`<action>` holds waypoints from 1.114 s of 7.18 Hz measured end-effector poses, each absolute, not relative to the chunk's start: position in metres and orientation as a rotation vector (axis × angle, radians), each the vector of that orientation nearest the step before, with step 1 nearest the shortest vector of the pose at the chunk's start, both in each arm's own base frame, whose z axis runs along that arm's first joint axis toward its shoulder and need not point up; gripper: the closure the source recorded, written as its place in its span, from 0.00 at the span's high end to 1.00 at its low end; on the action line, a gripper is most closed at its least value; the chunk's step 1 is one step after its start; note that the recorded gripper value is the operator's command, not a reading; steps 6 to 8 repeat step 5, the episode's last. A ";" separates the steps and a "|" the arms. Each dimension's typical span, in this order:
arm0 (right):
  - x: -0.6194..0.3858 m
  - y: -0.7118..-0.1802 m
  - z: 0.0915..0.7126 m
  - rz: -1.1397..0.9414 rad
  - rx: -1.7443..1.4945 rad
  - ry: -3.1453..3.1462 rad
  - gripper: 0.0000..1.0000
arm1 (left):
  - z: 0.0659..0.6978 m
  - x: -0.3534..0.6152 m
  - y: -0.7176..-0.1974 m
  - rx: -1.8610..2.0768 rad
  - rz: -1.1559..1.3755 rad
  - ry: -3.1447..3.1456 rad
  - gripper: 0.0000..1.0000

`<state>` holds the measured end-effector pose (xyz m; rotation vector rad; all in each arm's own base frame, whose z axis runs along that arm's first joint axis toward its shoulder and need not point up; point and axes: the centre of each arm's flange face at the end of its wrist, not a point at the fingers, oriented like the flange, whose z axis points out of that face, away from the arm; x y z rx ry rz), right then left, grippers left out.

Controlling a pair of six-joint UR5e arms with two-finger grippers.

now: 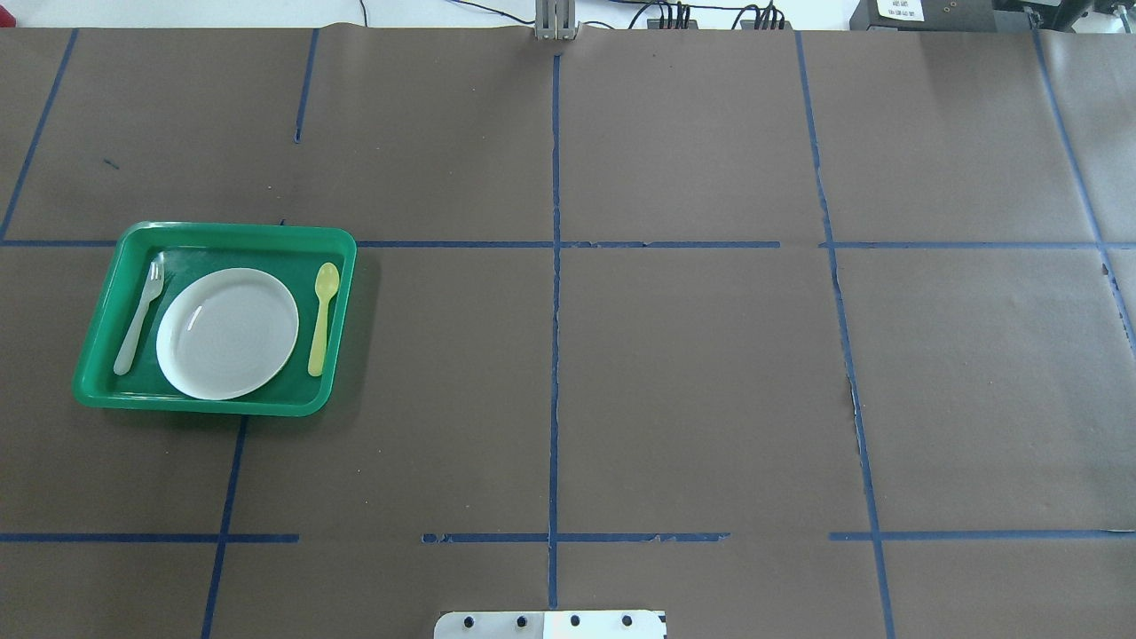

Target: Place fork

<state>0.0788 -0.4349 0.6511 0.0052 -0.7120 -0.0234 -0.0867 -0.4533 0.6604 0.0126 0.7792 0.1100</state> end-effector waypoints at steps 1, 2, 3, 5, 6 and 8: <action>0.079 -0.435 0.651 -0.024 0.005 -0.712 1.00 | 0.661 -0.088 -0.453 0.014 0.107 0.779 1.00; 0.079 -0.435 0.651 -0.024 0.005 -0.712 1.00 | 0.661 -0.089 -0.453 0.015 0.106 0.779 1.00; 0.079 -0.435 0.651 -0.023 0.005 -0.712 1.00 | 0.661 -0.090 -0.453 0.016 0.106 0.779 1.00; 0.079 -0.435 0.651 -0.023 0.005 -0.712 1.00 | 0.660 -0.090 -0.453 0.018 0.107 0.779 1.00; 0.079 -0.435 0.651 -0.023 0.005 -0.712 1.00 | 0.660 -0.090 -0.453 0.018 0.107 0.779 1.00; 0.079 -0.435 0.651 -0.023 0.005 -0.712 1.00 | 0.660 -0.090 -0.453 0.018 0.107 0.779 1.00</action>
